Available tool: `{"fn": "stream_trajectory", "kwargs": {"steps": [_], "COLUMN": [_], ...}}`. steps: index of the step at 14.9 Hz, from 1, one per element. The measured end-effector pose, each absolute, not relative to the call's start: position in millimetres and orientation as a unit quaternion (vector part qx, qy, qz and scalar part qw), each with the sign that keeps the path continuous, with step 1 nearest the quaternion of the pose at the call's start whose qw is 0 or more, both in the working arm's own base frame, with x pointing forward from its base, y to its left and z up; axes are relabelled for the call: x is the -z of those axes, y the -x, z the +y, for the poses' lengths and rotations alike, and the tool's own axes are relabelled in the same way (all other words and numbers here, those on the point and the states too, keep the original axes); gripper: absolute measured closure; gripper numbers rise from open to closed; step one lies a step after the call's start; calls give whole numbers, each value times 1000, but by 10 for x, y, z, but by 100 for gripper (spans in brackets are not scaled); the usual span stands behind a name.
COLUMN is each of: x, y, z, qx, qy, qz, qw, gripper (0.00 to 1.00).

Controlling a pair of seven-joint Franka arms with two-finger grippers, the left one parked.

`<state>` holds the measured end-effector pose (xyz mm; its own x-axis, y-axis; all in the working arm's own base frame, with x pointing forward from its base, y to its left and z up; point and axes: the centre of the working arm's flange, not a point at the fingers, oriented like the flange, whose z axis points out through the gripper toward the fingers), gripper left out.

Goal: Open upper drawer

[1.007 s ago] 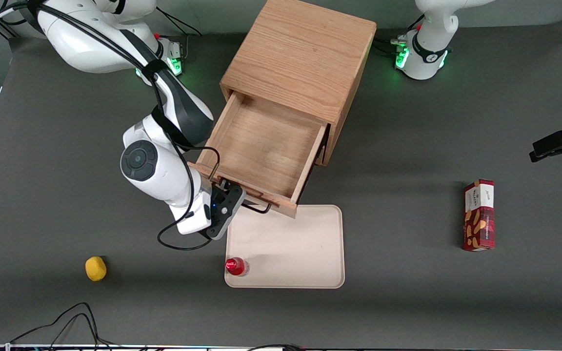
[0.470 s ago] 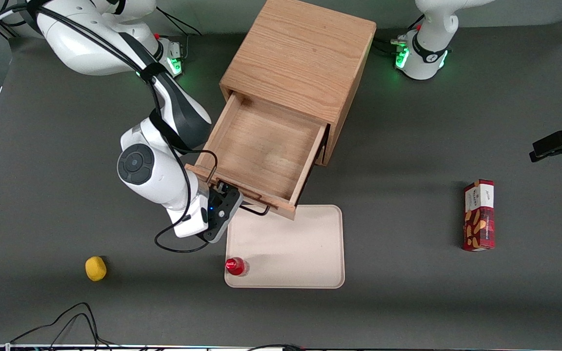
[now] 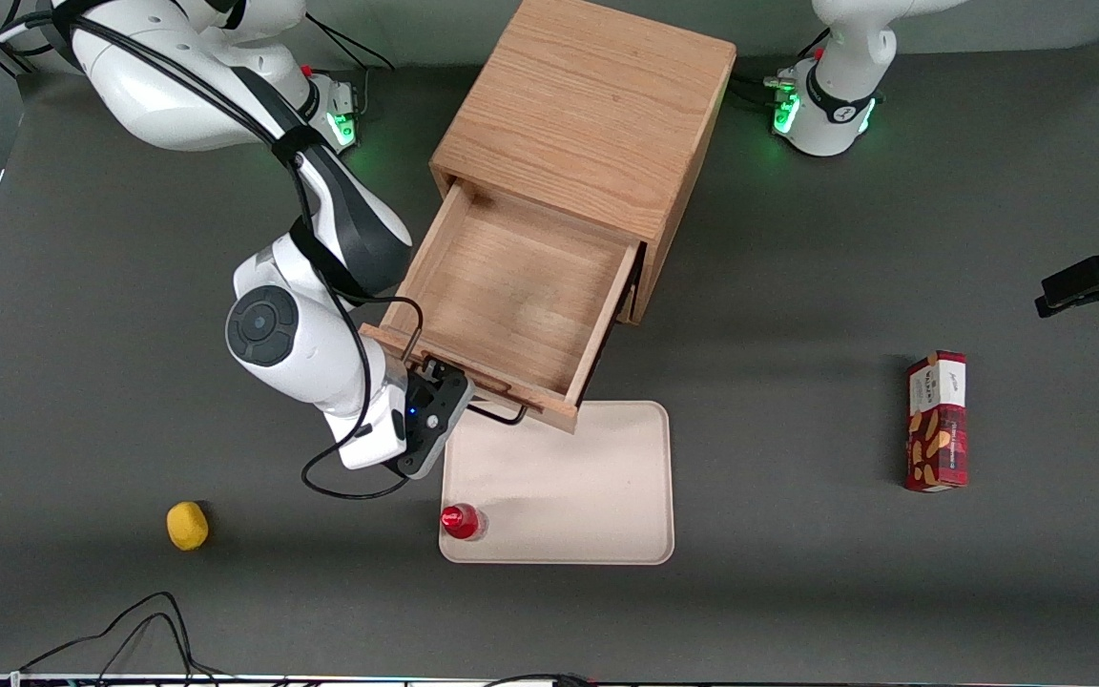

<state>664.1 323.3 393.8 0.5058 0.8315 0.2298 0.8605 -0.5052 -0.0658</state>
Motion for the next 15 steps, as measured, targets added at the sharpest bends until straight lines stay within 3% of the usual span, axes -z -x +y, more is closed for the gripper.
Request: {"fn": "stream_trajectory", "kwargs": {"steps": [7, 9, 12, 15], "x": [-4387, -4711, -5359, -5828], "y": [-6652, -6644, -6681, -6605], "z": [3178, 3080, 2502, 1778], "qx": [99, 120, 155, 159], "qy": [867, 869, 888, 915], "qz": [-475, -470, -426, -362], "qw": [111, 103, 72, 78], "gripper": [0, 0, 0, 0]}}
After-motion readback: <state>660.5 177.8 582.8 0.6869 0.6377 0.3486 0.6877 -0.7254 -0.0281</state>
